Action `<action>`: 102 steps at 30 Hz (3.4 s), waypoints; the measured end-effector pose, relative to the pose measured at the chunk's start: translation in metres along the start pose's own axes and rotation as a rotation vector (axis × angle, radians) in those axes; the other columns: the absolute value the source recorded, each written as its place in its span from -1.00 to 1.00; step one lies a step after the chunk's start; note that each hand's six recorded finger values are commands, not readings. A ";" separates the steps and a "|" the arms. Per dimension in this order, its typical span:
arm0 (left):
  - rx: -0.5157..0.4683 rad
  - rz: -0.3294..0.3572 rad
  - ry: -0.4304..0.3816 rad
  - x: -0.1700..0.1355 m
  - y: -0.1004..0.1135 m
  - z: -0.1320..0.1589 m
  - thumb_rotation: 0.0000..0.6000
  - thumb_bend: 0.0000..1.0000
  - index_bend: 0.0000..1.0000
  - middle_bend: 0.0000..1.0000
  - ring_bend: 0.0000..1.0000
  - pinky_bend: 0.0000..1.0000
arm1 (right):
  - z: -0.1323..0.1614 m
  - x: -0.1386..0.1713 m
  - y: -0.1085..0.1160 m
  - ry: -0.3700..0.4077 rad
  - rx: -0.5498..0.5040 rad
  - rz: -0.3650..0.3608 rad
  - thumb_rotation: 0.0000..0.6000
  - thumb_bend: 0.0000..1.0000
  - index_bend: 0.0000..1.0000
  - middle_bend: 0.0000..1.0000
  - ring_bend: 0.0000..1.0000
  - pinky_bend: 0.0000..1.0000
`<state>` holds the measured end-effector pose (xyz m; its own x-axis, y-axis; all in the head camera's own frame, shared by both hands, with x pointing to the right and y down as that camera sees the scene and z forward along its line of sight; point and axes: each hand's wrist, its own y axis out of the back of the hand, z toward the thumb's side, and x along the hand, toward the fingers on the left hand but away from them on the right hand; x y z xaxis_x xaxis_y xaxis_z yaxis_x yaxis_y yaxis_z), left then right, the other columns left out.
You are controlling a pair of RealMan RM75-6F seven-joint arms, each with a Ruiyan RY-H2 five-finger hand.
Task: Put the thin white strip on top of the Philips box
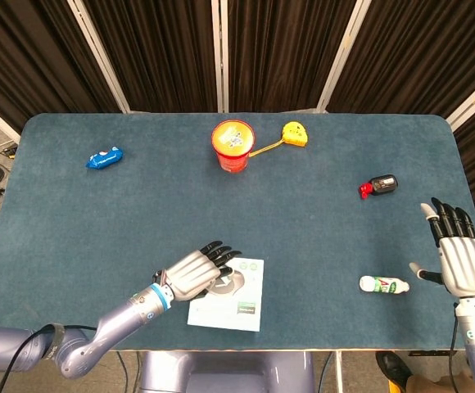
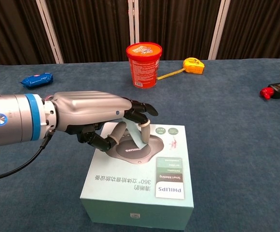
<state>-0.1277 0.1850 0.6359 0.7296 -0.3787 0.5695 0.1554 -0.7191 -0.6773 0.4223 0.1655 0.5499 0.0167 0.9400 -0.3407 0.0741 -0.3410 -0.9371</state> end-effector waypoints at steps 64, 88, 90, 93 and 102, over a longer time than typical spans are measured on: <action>-0.008 -0.009 0.019 -0.006 -0.005 0.000 1.00 1.00 -0.39 -1.00 -1.00 -1.00 | -0.003 0.001 0.009 -0.003 -0.030 -0.021 1.00 -1.00 -0.87 -1.00 -1.00 -1.00; -0.021 -0.005 0.006 -0.005 -0.004 0.003 1.00 1.00 -0.39 -1.00 -1.00 -1.00 | -0.004 0.001 0.010 -0.006 -0.033 -0.022 1.00 -1.00 -0.87 -1.00 -1.00 -1.00; -0.018 0.002 0.005 -0.005 -0.002 0.003 1.00 1.00 -0.39 -1.00 -1.00 -1.00 | -0.004 0.001 0.010 -0.006 -0.034 -0.022 1.00 -1.00 -0.87 -1.00 -1.00 -1.00; -0.006 0.019 0.004 -0.005 0.003 0.003 1.00 1.00 -0.39 -1.00 -1.00 -1.00 | -0.004 0.001 0.010 -0.006 -0.033 -0.022 1.00 -1.00 -0.87 -1.00 -1.00 -1.00; -0.014 0.002 0.004 -0.001 0.000 0.004 1.00 1.00 -0.39 -1.00 -1.00 -1.00 | -0.005 0.001 0.010 -0.006 -0.033 -0.022 1.00 -1.00 -0.87 -1.00 -1.00 -1.00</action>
<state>-0.1260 0.1881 0.6335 0.7275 -0.3821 0.5699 0.1450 -0.7262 -0.6720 0.4277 0.1634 0.5402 0.0087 0.9472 -0.3206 0.1078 -0.3196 -0.9414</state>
